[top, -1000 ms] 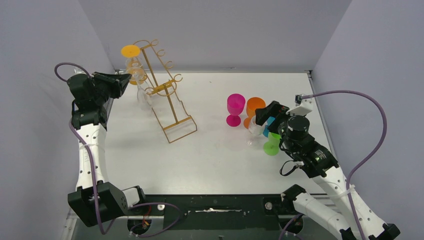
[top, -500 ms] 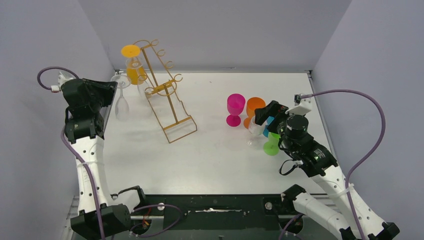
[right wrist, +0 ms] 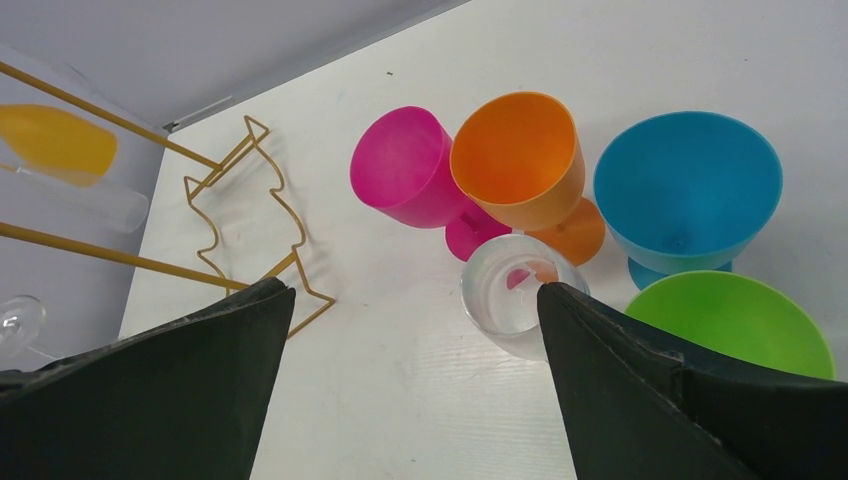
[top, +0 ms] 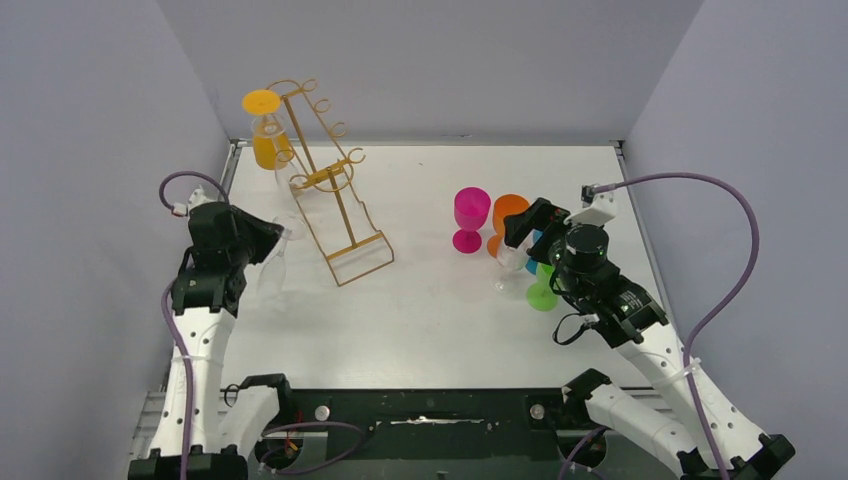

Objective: Take the wine glass off the wine glass rack
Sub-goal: Place the wine glass at the center of the board.

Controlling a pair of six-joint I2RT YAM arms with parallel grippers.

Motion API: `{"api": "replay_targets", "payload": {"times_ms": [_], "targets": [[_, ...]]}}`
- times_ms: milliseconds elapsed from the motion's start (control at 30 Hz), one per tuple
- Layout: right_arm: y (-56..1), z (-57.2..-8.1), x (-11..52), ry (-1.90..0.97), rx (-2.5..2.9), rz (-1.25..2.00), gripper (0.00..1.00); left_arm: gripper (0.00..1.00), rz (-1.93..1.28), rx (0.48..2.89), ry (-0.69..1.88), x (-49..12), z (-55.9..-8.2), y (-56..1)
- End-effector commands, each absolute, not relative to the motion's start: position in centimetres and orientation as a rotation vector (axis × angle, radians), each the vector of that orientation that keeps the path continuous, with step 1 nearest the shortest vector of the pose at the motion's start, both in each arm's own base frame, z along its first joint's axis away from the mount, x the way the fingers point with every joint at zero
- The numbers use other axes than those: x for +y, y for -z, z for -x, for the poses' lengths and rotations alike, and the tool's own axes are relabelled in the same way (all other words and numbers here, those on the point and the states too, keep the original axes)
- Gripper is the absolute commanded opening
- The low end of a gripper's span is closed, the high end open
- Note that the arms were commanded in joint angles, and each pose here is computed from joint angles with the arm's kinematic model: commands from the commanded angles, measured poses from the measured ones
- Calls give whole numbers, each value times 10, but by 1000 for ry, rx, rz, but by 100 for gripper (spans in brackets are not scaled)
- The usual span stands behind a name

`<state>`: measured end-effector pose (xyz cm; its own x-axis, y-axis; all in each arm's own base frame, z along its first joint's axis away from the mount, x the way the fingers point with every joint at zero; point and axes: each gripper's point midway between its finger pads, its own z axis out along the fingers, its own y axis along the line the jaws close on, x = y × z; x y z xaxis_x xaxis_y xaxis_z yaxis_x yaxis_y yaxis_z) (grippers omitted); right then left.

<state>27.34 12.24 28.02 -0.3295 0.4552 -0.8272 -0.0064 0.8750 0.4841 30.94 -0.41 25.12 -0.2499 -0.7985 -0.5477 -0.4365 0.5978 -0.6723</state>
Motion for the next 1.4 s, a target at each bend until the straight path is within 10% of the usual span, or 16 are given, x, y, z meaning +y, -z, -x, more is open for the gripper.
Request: {"api": "replay_targets", "payload": {"times_ms": [0,500,1367], "targets": [[-300,-281,128,-532,1794,-343,98,0,780,1894,467,-24,-282,-265],[-304,-285,159,-670,1804,-249,98,0,-327,2072,1070,-162,-191,-259],[-324,-236,264,-1251,1718,344,96,0,-599,1818,1256,-263,-183,-303]]}}
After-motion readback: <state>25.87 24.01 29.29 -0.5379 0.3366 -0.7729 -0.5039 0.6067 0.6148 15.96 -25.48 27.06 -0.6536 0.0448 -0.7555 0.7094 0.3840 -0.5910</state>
